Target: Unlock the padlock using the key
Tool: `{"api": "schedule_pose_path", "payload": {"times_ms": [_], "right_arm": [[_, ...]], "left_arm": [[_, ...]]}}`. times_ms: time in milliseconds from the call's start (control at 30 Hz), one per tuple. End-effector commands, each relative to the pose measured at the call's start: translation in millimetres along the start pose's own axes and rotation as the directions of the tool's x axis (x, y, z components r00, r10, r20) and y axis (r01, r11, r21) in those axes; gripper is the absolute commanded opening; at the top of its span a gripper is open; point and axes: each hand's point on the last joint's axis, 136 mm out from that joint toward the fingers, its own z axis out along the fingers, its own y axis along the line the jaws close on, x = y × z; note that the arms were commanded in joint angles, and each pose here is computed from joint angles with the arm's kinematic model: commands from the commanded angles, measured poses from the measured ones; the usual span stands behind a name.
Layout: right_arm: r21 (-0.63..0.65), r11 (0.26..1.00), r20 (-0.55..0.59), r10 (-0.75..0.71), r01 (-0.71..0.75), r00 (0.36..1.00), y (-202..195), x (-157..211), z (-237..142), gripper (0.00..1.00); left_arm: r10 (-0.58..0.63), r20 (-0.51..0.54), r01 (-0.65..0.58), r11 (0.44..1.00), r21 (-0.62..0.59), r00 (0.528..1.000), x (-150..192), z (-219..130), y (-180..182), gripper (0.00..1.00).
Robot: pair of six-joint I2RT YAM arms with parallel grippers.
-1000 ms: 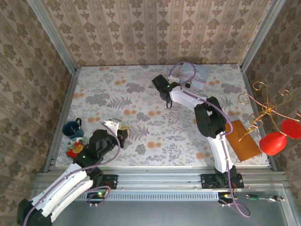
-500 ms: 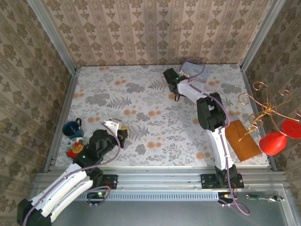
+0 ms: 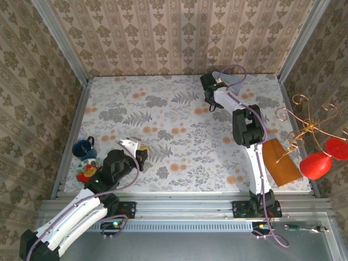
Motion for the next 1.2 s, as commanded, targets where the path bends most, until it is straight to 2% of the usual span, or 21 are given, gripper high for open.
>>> {"api": "schedule_pose_path", "payload": {"times_ms": [0,233,633,933,1167], "right_arm": [[-0.009,0.999,-0.036,-0.041,0.041,0.999,3.6,4.6,8.4,0.6],[-0.016,0.999,-0.044,-0.035,0.035,0.998,6.0,-1.3,12.2,0.6],[-0.001,0.999,-0.018,-0.047,0.047,0.999,6.9,-19.3,15.0,0.56],[-0.007,0.999,-0.039,-0.037,0.037,0.999,3.4,-21.1,23.3,0.46],[-0.003,0.999,-0.045,-0.054,0.053,0.998,2.5,-20.9,26.7,0.44]], "left_arm": [[0.025,0.03,-0.025,1.0,0.001,0.999,-9.9,-1.5,-2.2,0.0],[0.03,0.028,-0.03,1.0,0.003,0.999,-9.9,-0.3,-2.8,0.01],[0.035,0.042,-0.039,0.995,0.089,0.999,-11.8,1.3,-17.8,0.03],[0.038,0.042,-0.042,0.995,0.092,0.998,-11.0,2.4,-18.1,0.03],[0.042,0.042,-0.046,0.995,0.092,0.998,-11.1,3.4,-18.2,0.03]]}}
